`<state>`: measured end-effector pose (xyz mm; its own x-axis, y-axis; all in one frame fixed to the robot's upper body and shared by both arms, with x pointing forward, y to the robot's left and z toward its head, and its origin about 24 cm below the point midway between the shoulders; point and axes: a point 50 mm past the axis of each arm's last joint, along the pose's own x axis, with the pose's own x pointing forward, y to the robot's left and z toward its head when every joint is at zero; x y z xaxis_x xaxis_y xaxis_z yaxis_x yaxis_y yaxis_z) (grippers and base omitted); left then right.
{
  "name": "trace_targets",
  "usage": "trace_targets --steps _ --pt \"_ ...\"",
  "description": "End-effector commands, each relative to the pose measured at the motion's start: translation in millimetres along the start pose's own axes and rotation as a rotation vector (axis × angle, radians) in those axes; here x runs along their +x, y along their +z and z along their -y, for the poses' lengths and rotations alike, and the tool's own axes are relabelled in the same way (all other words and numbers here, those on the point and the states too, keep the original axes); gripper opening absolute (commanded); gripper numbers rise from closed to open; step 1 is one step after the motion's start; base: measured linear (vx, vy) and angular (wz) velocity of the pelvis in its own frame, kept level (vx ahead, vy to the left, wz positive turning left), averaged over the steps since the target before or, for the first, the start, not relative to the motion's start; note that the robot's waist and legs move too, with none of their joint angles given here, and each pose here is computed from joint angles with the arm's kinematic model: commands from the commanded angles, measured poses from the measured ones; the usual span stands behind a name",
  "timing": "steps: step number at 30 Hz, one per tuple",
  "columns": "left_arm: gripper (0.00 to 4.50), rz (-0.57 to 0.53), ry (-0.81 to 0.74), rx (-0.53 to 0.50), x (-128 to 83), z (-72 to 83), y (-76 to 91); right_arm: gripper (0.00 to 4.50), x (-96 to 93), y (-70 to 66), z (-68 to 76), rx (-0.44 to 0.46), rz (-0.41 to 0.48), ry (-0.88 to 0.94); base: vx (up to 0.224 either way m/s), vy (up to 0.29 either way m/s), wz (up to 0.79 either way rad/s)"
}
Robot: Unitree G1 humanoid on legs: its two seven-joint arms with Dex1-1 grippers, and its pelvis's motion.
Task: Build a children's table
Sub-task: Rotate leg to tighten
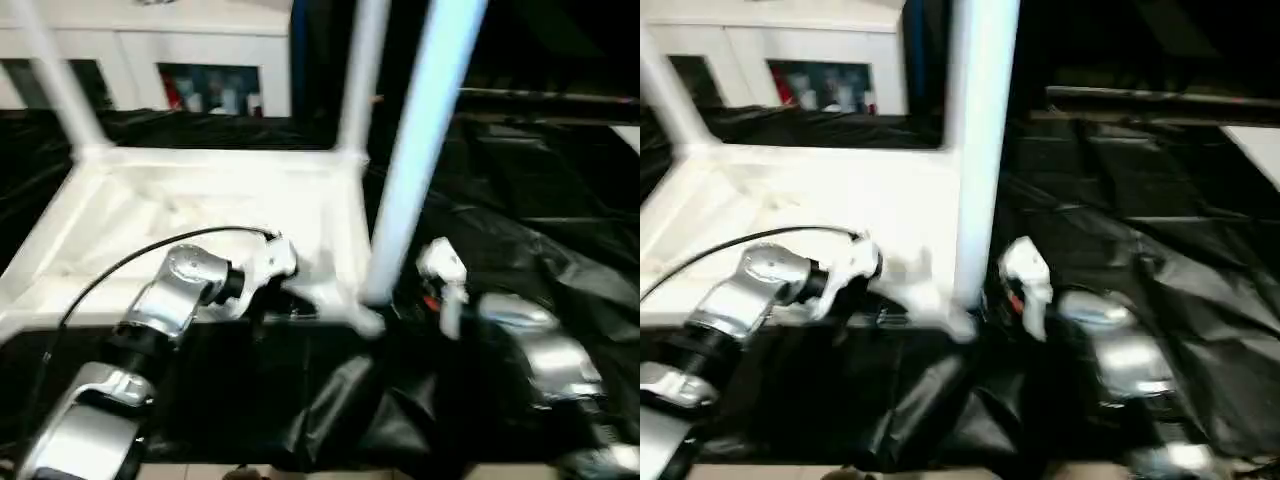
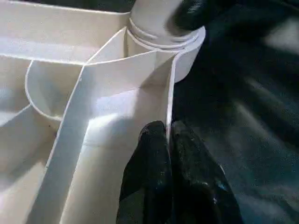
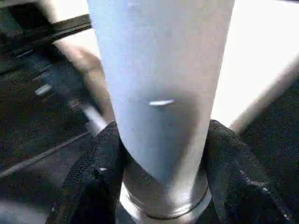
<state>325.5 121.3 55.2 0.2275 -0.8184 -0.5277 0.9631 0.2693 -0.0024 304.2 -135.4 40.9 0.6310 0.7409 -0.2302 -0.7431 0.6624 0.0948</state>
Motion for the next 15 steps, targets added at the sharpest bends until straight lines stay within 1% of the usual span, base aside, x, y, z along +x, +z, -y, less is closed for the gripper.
trace_targets --steps 1,3,4,5,8,9,10,13,14,15 --pt "0.00 -0.003 0.022 -0.059 23.7 10.5 -6.0 2.06 15.9 -22.4 -5.0 0.099 -0.084 -0.136 0.000 0.000 0.00" --pt "0.00 0.008 0.050 -0.082 35.6 14.9 -3.3 2.06 29.1 -23.4 -9.9 0.145 -0.079 -0.228 0.000 0.000 0.00" --pt "0.00 0.011 0.054 -0.087 38.4 16.3 -2.5 2.06 32.2 -23.4 -11.4 0.154 -0.079 -0.246 0.000 0.000 0.00" --pt "0.00 0.018 0.068 -0.097 46.7 20.0 0.4 2.06 41.4 -21.7 -16.3 0.174 -0.074 -0.280 0.000 0.000 0.00" --pt "0.00 0.039 0.063 -0.106 66.2 32.1 9.3 2.06 65.1 -12.4 -34.4 0.146 -0.062 -0.275 0.000 0.000 0.00" --pt "0.00 0.042 0.055 -0.102 69.2 34.6 11.3 2.06 69.2 -9.4 -38.9 0.134 -0.050 -0.253 0.000 0.000 0.00" --pt "0.00 0.043 0.049 -0.098 71.4 36.4 13.0 2.06 71.7 -7.1 -41.9 0.122 -0.039 -0.233 0.000 0.000 0.00" --pt "0.00 0.037 0.060 -0.080 69.9 33.6 14.4 2.06 69.9 -3.0 -39.4 0.142 -0.005 -0.219 0.000 0.000 0.00" --pt "0.00 0.037 0.060 -0.080 69.9 33.6 14.4 2.39 69.9 -3.0 -39.4 0.142 -0.005 -0.219 0.000 0.000 0.00" --pt "0.00 0.024 0.069 -0.064 65.8 29.9 12.3 2.58 65.9 -2.6 -34.7 0.149 0.002 -0.211 0.000 0.000 0.00"
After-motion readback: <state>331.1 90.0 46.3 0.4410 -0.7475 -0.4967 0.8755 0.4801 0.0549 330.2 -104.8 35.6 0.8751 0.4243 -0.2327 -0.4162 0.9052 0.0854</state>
